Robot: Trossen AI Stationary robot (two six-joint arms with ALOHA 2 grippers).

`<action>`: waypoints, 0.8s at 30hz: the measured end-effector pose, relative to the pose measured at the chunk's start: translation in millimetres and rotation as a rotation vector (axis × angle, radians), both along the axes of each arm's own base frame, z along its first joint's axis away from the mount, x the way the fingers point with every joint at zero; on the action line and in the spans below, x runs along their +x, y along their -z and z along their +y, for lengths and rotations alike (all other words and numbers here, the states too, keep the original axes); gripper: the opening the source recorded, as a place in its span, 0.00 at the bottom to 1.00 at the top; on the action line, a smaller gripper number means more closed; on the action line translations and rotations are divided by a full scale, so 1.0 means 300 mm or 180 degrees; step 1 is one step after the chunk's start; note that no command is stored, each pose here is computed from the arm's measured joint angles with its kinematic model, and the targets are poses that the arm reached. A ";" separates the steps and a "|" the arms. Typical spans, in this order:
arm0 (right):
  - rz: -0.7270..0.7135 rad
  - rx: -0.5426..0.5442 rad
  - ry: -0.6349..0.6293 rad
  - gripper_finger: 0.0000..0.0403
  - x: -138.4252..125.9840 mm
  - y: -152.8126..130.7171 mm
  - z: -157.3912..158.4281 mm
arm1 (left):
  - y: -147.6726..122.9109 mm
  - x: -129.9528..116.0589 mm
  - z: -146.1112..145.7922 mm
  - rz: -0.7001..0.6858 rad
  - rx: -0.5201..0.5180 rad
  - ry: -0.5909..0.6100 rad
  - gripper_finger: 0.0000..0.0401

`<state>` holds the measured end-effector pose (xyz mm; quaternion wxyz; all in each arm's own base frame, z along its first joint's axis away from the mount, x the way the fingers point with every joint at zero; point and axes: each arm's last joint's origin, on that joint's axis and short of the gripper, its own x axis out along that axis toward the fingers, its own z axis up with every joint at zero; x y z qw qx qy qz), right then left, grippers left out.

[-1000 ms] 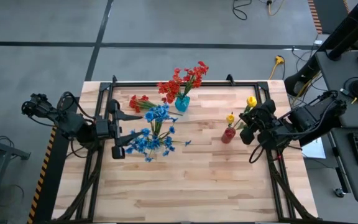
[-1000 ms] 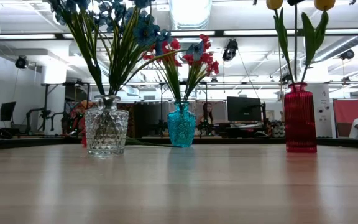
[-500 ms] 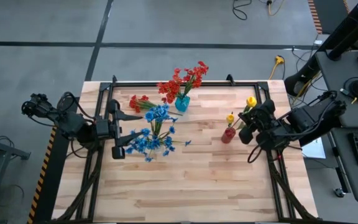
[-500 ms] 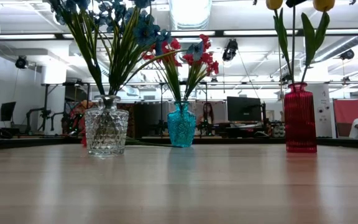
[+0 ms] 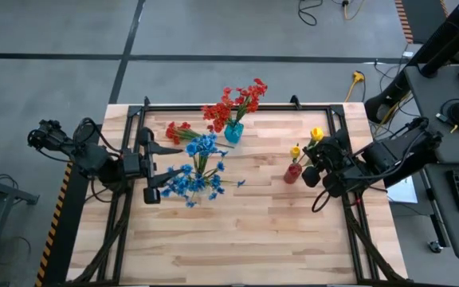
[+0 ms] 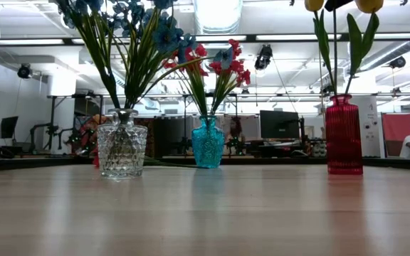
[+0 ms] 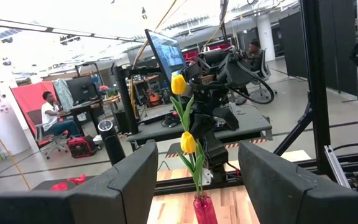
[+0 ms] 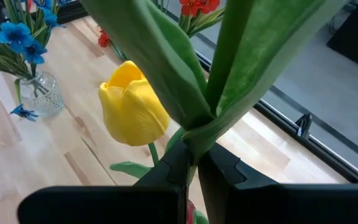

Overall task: Sort flowers into vase by color
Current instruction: Put the yellow flower into the red vase

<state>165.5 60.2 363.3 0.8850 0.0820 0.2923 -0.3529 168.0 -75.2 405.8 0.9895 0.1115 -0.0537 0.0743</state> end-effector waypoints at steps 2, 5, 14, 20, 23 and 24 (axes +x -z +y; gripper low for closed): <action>0.0002 0.0001 0.0000 0.04 0.001 0.001 0.001 | 0.000 0.000 0.000 0.0002 0.0000 -0.0001 0.51; 0.0010 0.0011 -0.0002 0.04 0.002 0.002 0.001 | 0.001 0.000 0.000 0.0010 0.0006 0.0000 0.51; 0.0026 0.0084 -0.0010 0.04 0.003 0.004 0.003 | 0.002 0.000 0.000 0.0016 0.0008 -0.0001 0.51; 0.0067 0.0164 -0.0048 0.04 0.002 0.006 0.005 | 0.002 0.000 0.000 0.0016 0.0008 -0.0001 0.51; 0.0057 0.0172 -0.0038 0.06 0.002 0.006 0.005 | 0.002 0.000 0.000 0.0014 0.0007 -0.0001 0.51; 0.0057 0.0172 -0.0038 0.07 0.002 0.006 0.005 | 0.002 0.000 0.000 0.0014 0.0007 -0.0001 0.51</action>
